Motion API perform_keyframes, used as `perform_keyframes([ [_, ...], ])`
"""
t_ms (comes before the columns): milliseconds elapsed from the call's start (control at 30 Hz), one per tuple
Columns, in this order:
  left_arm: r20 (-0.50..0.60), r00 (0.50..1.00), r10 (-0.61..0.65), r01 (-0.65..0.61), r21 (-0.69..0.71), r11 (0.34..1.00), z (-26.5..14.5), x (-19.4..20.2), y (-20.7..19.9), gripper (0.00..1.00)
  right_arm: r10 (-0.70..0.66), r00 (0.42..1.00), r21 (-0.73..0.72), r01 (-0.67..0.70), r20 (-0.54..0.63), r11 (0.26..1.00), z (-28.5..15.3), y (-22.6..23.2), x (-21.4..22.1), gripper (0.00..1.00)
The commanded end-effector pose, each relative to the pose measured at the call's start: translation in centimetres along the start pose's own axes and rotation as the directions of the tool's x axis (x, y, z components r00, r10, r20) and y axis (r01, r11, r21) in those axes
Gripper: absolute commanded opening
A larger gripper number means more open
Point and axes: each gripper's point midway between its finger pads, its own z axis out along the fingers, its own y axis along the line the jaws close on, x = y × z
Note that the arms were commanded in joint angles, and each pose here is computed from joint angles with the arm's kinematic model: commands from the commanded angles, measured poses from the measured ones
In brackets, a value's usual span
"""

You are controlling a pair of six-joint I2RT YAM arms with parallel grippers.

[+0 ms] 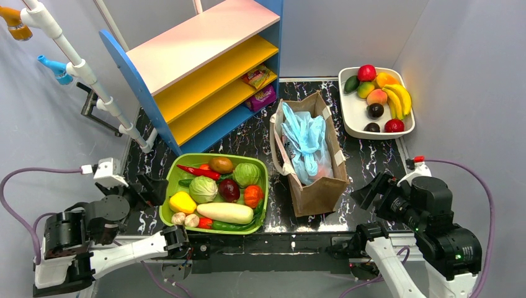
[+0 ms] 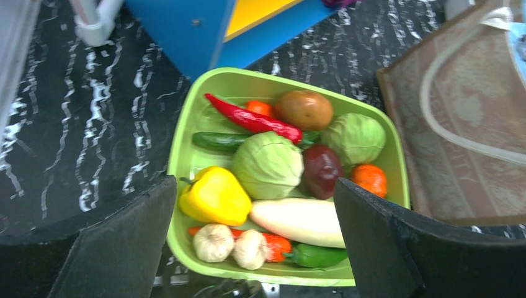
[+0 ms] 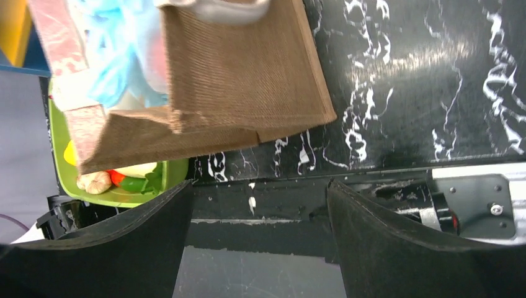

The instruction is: Place the food into the grocery bag and tie it

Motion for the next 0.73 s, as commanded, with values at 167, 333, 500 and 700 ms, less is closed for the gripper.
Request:
perform_keyframes([
  [167, 0.057, 0.998, -0.025, 0.034, -0.171, 0.985, -0.5, 1.4, 6.5, 0.98, 0.064, 0.995, 0.067, -0.059, -0.082, 0.996, 1.2, -1.5, 2.2, 0.86],
  [333, 0.125, 0.985, -0.115, 0.133, -0.147, 0.980, -0.5, 1.5, 7.9, 0.98, 0.068, 0.992, 0.072, -0.061, -0.105, 0.996, 1.2, -1.5, 2.5, 0.87],
  [500, 0.150, 0.977, -0.151, 0.173, -0.146, 0.974, -0.2, 2.0, 8.1, 0.98, 0.042, 0.994, -0.001, -0.043, -0.099, 0.999, 1.0, -0.4, 2.4, 0.88],
  [700, 0.133, 0.982, -0.131, 0.151, -0.161, 0.975, 0.5, 2.8, 7.5, 0.98, 0.009, 0.998, -0.048, -0.012, -0.069, 0.999, 0.6, 0.4, 1.7, 0.95],
])
